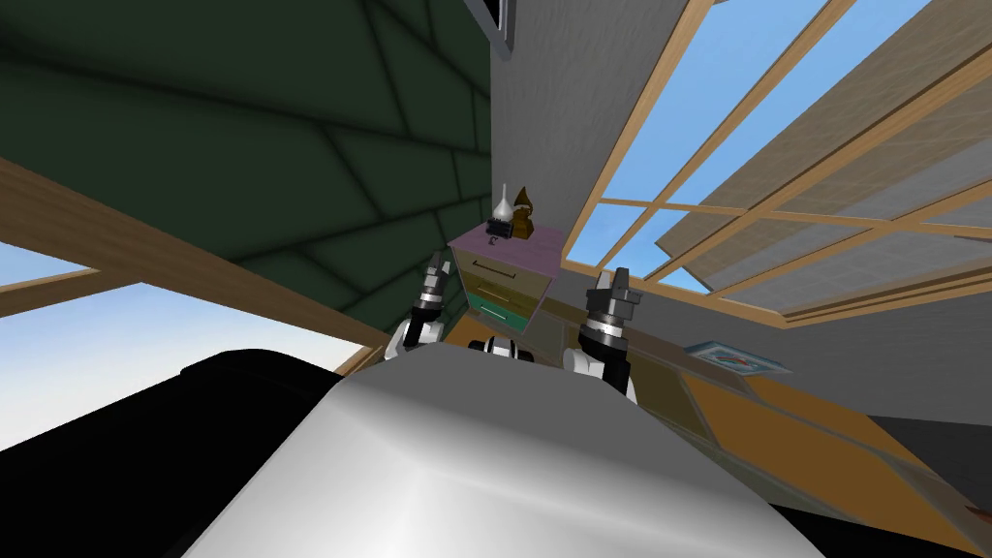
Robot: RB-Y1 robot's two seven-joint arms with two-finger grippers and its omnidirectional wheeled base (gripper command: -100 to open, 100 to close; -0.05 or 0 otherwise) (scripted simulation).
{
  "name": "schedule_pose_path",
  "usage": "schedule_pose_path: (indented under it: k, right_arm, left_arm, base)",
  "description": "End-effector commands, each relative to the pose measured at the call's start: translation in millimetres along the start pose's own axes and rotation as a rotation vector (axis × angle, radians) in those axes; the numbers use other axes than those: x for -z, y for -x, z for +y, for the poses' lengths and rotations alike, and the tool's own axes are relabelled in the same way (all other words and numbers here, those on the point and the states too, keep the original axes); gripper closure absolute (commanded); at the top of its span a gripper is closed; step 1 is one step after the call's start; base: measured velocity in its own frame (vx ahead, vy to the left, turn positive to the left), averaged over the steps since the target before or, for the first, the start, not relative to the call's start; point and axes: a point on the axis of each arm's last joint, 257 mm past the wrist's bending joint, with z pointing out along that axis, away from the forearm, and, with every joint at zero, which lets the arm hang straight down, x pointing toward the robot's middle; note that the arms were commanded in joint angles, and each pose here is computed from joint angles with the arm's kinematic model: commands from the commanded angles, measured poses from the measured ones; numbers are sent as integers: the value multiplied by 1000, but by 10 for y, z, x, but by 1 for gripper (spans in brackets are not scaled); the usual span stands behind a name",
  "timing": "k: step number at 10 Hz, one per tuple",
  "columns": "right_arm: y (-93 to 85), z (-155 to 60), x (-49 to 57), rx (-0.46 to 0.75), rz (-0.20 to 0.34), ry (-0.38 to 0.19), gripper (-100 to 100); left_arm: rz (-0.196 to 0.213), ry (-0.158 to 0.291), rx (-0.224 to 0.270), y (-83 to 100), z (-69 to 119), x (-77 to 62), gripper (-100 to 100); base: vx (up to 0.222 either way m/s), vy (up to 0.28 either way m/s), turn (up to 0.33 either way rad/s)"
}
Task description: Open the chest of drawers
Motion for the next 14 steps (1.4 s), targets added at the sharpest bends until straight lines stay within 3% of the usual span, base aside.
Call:
schedule_pose_path:
  k: [1, 14]
  right_arm:
    - [0, 0, 0, 0, 0, 0, 0]
    - [0, 0, 0, 0, 0, 0, 0]
  left_arm:
    - [28, 48, -15, -78, 279, 47, -100]
    - [76, 217, -21, -459, 1220, 270, -100]
  base:
    - [67, 36, -87]
    - [51, 32, -44]
